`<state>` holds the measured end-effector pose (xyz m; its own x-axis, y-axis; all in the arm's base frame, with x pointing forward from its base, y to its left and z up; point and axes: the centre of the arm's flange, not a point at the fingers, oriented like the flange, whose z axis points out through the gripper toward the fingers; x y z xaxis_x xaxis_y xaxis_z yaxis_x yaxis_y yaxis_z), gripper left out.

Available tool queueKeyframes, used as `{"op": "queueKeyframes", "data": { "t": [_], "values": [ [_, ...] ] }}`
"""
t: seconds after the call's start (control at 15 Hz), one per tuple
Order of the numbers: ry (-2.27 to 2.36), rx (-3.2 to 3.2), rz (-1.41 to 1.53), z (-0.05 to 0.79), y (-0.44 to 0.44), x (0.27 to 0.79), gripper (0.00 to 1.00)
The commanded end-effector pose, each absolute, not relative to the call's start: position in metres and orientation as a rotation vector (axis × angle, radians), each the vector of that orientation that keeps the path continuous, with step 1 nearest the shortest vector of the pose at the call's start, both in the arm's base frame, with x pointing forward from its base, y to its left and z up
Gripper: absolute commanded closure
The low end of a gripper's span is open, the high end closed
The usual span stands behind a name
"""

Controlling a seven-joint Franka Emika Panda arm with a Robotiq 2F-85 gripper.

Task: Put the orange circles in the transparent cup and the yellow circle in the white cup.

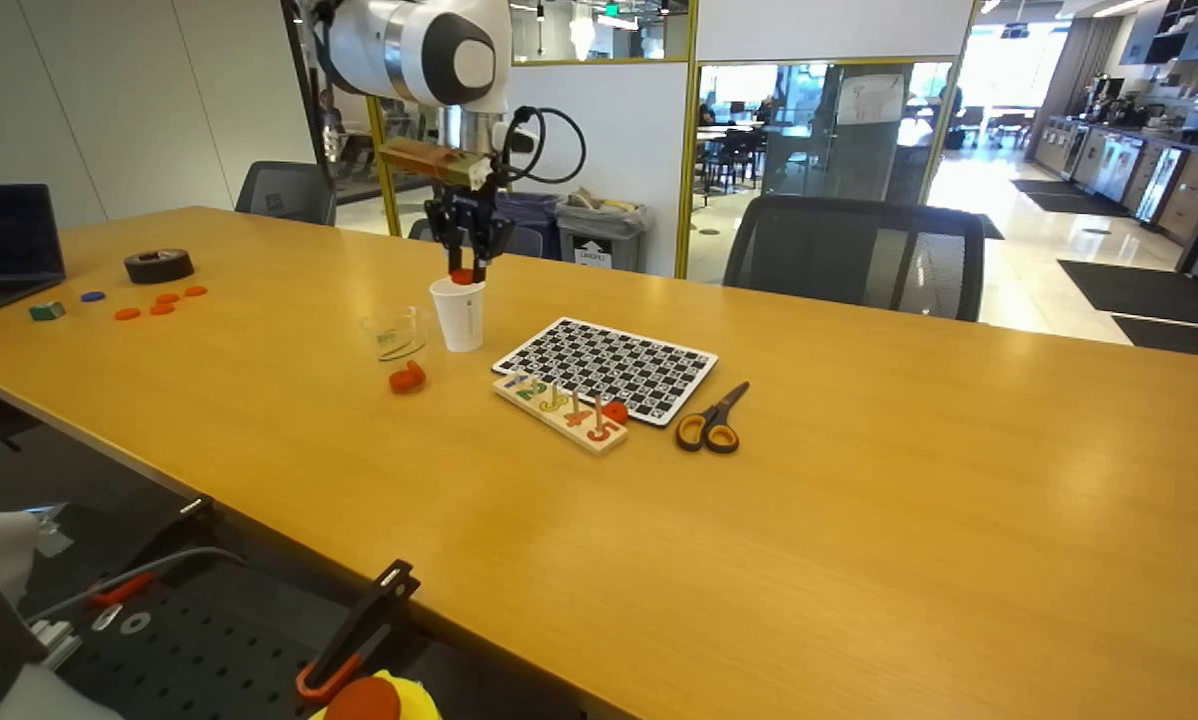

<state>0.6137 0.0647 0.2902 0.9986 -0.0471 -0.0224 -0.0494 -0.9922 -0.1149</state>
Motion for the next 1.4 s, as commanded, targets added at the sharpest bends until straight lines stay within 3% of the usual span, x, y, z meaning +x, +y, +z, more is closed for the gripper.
{"op": "queueKeyframes", "data": {
  "t": [0.0,0.53,1.2,1.27,1.33],
  "values": [
    [-0.134,-2.997,0.048,0.311,0.089,0.561,0.82],
    [-0.432,-2.938,0.153,0.275,0.122,0.536,0.82],
    [-0.433,-3.007,0.062,0.255,0.127,0.547,0.82],
    [-0.433,-3.013,0.053,0.255,0.127,0.548,0.76],
    [-0.419,-3.023,0.043,0.255,0.126,0.549,0.33]
  ]
}}
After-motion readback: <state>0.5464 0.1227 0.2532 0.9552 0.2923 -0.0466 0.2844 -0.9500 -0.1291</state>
